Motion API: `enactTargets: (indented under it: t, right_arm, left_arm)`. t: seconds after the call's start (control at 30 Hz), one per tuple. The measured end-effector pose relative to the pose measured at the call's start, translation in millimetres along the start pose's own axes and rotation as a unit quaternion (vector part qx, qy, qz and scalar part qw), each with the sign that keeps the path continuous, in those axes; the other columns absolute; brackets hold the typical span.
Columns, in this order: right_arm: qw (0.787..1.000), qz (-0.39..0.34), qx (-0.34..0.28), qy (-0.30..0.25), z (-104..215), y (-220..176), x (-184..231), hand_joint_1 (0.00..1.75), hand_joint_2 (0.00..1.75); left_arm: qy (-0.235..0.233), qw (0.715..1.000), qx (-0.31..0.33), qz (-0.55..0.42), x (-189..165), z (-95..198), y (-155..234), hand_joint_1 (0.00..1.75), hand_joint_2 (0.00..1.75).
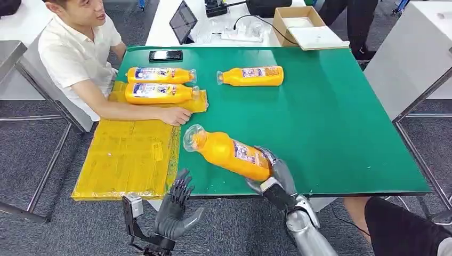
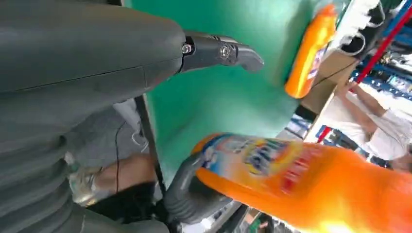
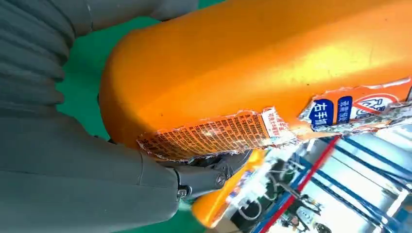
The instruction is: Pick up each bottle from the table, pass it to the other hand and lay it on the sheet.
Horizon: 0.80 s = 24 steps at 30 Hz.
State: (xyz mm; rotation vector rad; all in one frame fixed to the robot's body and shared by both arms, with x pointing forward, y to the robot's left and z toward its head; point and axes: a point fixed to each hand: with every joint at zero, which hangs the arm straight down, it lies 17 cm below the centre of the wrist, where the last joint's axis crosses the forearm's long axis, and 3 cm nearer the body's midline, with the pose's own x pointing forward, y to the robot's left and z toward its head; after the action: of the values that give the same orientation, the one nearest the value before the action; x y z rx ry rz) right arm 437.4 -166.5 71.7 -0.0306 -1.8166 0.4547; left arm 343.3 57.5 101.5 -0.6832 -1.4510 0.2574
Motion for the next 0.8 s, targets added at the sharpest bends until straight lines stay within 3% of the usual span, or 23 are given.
enactTargets:
  t: [0.2,0.37,0.6,0.8]
  right_arm:
    - [0.999,-0.034,0.028,-0.017,-5,41,21,1.75,1.75]
    - [0.993,-0.039,0.103,-0.039,-2,106,44,1.75,1.75]
    - [0.983,-0.063,0.16,-0.062,4,166,73,1.75,1.75]
    - [0.976,-0.07,0.191,-0.075,2,190,91,1.75,1.75]
  left_arm:
    - [-0.049,0.995,-0.012,-0.081,17,-5,-9,0.0,1.75]
    - [-0.133,0.981,-0.016,-0.138,53,-11,-24,0.0,1.75]
    - [-0.165,0.976,0.0,-0.142,73,-19,-29,0.0,1.75]
    - [-0.219,0.964,0.026,-0.147,99,-19,-24,0.0,1.75]
